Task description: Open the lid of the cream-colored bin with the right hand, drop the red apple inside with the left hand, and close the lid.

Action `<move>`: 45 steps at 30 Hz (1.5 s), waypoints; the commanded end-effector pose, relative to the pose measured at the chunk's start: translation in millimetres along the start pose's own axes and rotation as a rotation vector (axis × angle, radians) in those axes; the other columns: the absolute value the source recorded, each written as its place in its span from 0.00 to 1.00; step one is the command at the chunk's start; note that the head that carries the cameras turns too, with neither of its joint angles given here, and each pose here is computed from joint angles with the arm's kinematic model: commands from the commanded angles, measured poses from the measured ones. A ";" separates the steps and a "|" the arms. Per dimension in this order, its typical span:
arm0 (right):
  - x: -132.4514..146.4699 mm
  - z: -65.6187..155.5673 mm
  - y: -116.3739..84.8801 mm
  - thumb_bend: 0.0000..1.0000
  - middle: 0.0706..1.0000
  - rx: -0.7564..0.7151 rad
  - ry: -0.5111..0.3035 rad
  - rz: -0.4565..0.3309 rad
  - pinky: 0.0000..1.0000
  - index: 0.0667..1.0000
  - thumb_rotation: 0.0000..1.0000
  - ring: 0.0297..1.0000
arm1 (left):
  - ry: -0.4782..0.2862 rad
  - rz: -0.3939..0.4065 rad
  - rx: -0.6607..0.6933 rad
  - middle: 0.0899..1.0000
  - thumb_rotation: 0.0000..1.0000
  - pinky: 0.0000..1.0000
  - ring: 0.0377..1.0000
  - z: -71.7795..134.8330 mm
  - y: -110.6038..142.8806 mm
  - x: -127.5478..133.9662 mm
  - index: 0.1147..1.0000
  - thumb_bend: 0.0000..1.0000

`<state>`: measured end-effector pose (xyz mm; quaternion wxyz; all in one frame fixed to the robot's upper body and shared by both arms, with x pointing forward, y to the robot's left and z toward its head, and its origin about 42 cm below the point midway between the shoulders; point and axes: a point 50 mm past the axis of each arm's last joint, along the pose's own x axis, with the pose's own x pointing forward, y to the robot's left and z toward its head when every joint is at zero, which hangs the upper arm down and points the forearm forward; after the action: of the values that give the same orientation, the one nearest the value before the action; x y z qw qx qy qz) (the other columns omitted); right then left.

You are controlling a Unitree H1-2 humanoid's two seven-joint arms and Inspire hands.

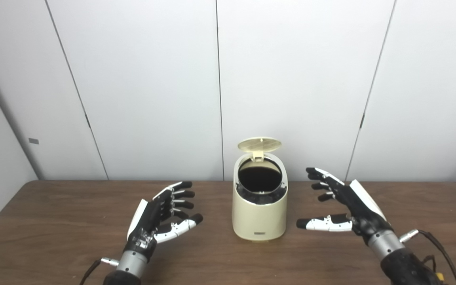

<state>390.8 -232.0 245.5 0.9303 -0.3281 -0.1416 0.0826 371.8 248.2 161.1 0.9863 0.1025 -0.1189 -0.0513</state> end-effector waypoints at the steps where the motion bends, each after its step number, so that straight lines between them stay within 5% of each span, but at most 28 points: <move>1: 15.4 27.5 -21.0 0.70 0.85 -0.012 -0.110 -0.058 0.72 0.85 0.36 0.80 | -0.059 0.020 0.004 0.67 0.10 0.53 0.61 6.1 1.7 3.4 0.76 0.68; 4: 22.8 36.0 -27.0 0.69 0.88 0.016 -0.134 -0.041 0.75 0.86 0.34 0.83 | -0.040 0.014 0.002 0.66 0.08 0.52 0.60 -2.0 -2.1 -2.7 0.74 0.67; 9: 34.4 52.0 -35.9 0.69 0.87 -0.070 -0.178 -0.042 0.79 0.87 0.46 0.86 | -0.015 0.005 -0.021 0.68 0.07 0.54 0.61 -9.4 -6.1 -10.1 0.73 0.66; 19: 61.8 98.4 -51.4 0.68 0.87 -0.153 -0.230 -0.010 0.71 0.87 0.52 0.83 | -0.024 -0.006 -0.007 0.67 0.09 0.55 0.62 -18.5 -9.6 -15.1 0.71 0.67; 26: 83.3 125.2 -55.7 0.67 0.89 -0.248 -0.243 0.022 0.78 0.86 0.51 0.88 | -0.018 -0.001 -0.018 0.66 0.08 0.53 0.61 -22.4 -11.0 -16.4 0.72 0.68; 32: 91.0 131.5 -51.0 0.71 0.84 -0.392 -0.289 0.069 0.72 0.81 0.57 0.86 | -0.011 -0.008 -0.015 0.67 0.10 0.53 0.61 -23.2 -11.8 -17.0 0.72 0.68; 45: 76.7 137.1 -41.7 0.70 0.83 -0.498 -0.329 0.134 0.88 0.78 0.59 0.95 | -0.019 -0.039 -0.001 0.66 0.11 0.52 0.60 -19.9 -14.0 -13.5 0.72 0.69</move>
<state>426.9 -162.8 365.8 0.7978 -0.5253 -0.2403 0.1726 356.6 240.6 125.5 0.9875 0.0985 -0.1011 -0.0696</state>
